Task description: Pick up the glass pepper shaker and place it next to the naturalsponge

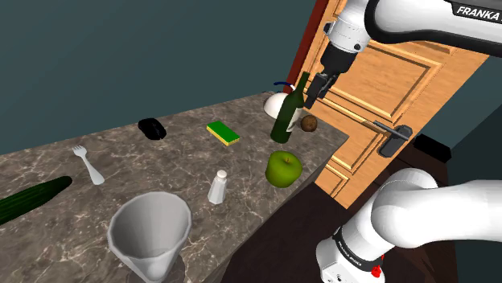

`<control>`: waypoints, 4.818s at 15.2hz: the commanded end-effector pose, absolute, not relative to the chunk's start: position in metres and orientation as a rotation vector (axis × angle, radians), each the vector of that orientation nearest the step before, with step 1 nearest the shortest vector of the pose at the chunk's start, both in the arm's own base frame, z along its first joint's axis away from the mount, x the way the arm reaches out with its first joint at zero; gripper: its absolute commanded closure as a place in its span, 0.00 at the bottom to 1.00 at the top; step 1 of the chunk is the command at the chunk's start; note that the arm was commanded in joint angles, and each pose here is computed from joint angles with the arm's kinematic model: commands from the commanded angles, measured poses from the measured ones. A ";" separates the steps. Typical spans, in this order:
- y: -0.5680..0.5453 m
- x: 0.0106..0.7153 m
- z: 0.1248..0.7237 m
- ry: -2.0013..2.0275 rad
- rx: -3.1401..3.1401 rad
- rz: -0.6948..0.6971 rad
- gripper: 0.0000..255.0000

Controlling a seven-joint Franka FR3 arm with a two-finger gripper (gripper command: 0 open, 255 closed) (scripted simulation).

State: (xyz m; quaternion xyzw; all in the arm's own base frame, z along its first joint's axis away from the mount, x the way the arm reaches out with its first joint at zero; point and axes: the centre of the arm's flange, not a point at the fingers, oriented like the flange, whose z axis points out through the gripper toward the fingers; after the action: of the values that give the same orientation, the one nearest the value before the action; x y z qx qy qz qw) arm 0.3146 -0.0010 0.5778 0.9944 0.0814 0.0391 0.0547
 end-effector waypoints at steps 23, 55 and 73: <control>0.241 0.353 0.419 0.210 3.019 0.085 0.00; 0.274 0.361 0.370 0.204 3.019 0.080 1.00; 0.274 0.361 0.465 0.204 3.019 0.080 1.00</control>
State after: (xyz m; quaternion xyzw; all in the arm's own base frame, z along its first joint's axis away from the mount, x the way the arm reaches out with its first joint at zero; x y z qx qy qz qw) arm 0.3611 0.2727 0.4615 0.9957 0.0672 0.0266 0.0572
